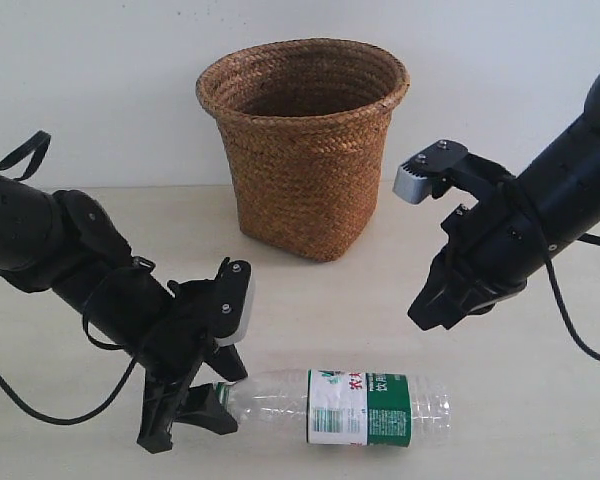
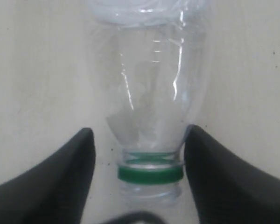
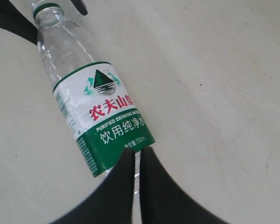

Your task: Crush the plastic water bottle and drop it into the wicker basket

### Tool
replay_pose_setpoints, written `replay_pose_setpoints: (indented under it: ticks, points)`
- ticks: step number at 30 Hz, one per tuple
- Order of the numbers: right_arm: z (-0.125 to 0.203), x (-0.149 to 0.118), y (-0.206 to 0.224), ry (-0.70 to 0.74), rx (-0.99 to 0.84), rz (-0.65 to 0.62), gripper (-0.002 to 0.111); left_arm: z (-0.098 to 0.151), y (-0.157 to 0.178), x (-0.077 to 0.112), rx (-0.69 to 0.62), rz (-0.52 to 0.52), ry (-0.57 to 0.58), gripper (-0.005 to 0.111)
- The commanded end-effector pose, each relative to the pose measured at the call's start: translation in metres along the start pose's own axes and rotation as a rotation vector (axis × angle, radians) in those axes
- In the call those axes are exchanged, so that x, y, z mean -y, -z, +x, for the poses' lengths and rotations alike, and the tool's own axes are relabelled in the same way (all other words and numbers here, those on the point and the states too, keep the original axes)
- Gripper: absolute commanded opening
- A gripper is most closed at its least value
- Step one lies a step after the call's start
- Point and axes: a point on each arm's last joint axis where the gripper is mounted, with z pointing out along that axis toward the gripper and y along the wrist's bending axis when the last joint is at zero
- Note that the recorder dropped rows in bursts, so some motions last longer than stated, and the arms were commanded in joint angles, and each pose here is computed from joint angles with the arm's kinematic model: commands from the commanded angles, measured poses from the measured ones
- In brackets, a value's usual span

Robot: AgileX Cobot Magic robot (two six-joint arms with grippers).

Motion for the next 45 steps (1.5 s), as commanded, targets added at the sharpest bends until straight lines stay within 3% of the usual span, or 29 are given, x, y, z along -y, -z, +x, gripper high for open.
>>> replay_pose_setpoints:
  ticks: [1,7,16,28,35,45]
  points:
    - [-0.001,0.002,-0.005,-0.005,-0.004,-0.005,0.000,-0.001,-0.003,0.000,0.008,0.008,-0.014,0.032]
    - [-0.005,0.001,-0.010,-0.083,0.049,-0.055,0.000,0.000,-0.003,0.000,0.000,0.013,-0.023,0.004]
    - [-0.007,-0.002,-0.018,-0.345,0.053,-0.150,0.000,0.000,-0.003,0.001,0.000,0.017,0.048,0.004]
    - [-0.028,-0.003,-0.060,-0.227,-0.140,-0.044,0.000,0.002,-0.006,0.000,-0.005,0.013,0.051,0.004]
    - [-0.020,0.001,-0.069,-0.216,-0.227,-0.028,0.000,0.002,-0.006,-0.001,-0.006,0.001,0.054,0.004]
    - [-0.030,-0.005,-0.055,-0.200,-0.267,-0.094,0.000,0.002,-0.006,-0.001,-0.006,0.001,0.054,0.004]
